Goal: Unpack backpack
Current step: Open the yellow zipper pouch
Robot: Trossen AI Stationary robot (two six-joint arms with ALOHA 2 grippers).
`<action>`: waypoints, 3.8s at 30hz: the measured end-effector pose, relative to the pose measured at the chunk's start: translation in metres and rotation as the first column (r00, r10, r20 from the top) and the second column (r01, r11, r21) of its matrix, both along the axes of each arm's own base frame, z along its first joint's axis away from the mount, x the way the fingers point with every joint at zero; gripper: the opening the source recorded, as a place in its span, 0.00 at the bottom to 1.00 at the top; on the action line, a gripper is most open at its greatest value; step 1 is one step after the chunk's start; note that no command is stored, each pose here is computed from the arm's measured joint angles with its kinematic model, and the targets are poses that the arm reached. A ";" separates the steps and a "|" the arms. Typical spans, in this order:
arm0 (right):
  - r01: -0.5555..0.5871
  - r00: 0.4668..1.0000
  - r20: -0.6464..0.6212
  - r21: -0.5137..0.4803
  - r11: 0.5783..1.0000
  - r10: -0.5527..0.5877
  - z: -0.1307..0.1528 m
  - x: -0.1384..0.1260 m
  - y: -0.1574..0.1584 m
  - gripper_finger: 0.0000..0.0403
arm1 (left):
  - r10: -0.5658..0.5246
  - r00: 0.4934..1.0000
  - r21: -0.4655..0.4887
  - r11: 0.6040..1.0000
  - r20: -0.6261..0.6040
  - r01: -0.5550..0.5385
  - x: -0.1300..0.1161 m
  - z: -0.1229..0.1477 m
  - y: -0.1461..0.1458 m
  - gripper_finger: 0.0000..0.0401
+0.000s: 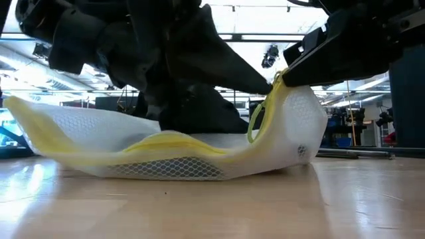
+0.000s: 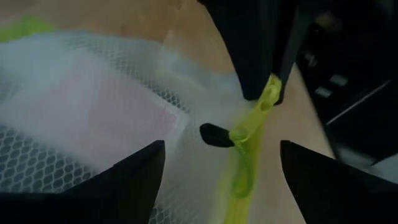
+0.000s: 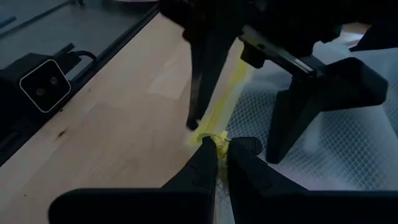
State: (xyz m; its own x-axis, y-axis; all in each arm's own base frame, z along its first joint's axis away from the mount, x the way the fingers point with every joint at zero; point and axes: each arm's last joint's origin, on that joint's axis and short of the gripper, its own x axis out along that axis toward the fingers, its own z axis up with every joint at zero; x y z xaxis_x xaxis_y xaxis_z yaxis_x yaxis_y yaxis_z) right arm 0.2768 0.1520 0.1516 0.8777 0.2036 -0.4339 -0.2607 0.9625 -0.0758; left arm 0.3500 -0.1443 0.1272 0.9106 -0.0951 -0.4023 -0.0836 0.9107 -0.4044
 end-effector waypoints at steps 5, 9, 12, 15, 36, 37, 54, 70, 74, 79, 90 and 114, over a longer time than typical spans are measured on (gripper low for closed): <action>0.000 1.000 0.000 0.000 1.000 0.000 0.000 0.000 0.000 0.00 | -0.007 1.000 0.060 0.998 -0.020 0.009 0.004 0.002 -0.001 0.73; 0.000 1.000 0.000 0.000 1.000 0.000 0.000 0.000 0.000 0.00 | -0.010 1.000 0.058 0.998 0.001 0.010 0.005 0.004 -0.001 0.73; 0.001 1.000 0.000 0.000 1.000 -0.001 0.000 0.000 0.000 0.00 | -0.011 1.000 0.060 0.998 0.004 0.011 0.005 0.004 -0.001 0.73; 0.001 1.000 -0.001 0.000 1.000 -0.001 0.000 0.000 0.000 0.00 | -0.029 0.999 0.084 0.996 0.034 0.026 0.006 0.007 -0.002 0.73; 0.001 1.000 -0.007 -0.003 1.000 -0.001 -0.001 0.000 0.000 0.00 | -0.172 0.984 0.207 0.965 0.045 0.160 0.006 0.009 -0.005 0.43; 0.001 1.000 -0.007 -0.003 1.000 -0.001 -0.001 0.000 0.000 0.00 | -0.179 0.983 0.210 0.964 0.045 0.166 0.006 0.009 -0.005 0.40; 0.016 1.000 -0.017 0.002 1.000 -0.016 -0.001 0.001 -0.003 0.00 | -0.314 0.949 0.262 0.917 0.002 0.302 0.003 0.006 -0.007 0.00; 0.016 1.000 -0.024 0.000 1.000 -0.016 -0.002 0.001 -0.004 0.00 | -0.387 0.906 0.177 0.893 -0.169 0.414 -0.016 -0.005 -0.032 0.00; 0.014 0.999 -0.031 -0.003 1.000 -0.014 -0.003 0.000 -0.004 0.00 | -0.352 0.904 0.174 0.901 -0.241 0.398 -0.025 -0.009 -0.037 0.00; 0.025 0.998 -0.055 -0.006 1.000 -0.025 -0.005 -0.001 -0.004 0.00 | -0.319 0.890 0.171 0.906 -0.325 0.387 -0.034 -0.014 -0.040 0.00; 0.099 0.974 -0.200 -0.027 0.995 -0.103 -0.018 -0.011 -0.005 0.00 | -0.260 0.836 0.139 0.920 -0.483 0.367 -0.067 0.006 -0.044 0.00; 0.170 0.934 -0.314 -0.024 0.985 -0.169 -0.026 -0.026 0.003 0.00 | 0.021 0.393 0.057 0.995 -0.919 0.078 -0.183 0.038 -0.054 0.00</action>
State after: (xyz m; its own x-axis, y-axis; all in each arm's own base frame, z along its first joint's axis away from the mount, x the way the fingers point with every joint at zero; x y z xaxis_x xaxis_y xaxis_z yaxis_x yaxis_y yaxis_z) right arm 0.2505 0.1546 0.1254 0.7189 0.0657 -0.6920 -0.1036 0.9945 -0.0132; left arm 0.1666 -0.1980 0.1654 -0.0184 -0.0373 -0.9991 -0.3323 0.9427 -0.0290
